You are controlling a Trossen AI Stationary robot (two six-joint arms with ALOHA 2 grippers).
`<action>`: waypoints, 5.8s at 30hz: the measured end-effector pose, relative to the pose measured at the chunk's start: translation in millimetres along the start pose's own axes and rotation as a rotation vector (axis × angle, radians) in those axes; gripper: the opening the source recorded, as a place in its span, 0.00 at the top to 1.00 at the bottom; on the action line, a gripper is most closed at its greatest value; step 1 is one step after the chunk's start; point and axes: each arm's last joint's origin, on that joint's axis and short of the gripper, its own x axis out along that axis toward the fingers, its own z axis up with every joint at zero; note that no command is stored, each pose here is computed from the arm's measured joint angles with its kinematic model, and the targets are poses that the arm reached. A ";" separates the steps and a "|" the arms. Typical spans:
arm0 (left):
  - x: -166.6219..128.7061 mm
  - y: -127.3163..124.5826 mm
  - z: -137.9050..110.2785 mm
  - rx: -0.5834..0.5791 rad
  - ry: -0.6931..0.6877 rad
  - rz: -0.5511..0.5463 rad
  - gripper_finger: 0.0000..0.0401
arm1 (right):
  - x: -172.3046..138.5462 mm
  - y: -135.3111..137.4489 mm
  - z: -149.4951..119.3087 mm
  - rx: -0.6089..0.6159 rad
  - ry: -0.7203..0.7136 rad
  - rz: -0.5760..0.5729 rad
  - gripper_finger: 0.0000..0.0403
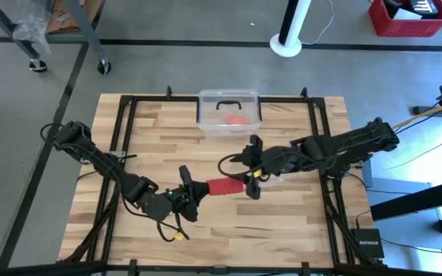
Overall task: Roll bandage
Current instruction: Roll the red bandage
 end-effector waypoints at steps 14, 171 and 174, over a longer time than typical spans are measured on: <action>-0.5 -0.2 0.7 0.004 -0.012 -0.012 0.99 | -0.5 35.0 -9.0 -0.249 0.081 0.144 0.32; 35.6 -32.6 -113.2 -0.658 0.347 -0.391 0.74 | 64.0 26.2 -196.0 -0.157 -0.104 -0.078 0.26; 35.8 -35.3 -114.1 -0.649 0.353 -0.396 0.79 | 76.6 20.5 -194.9 -0.164 -0.116 -0.096 0.26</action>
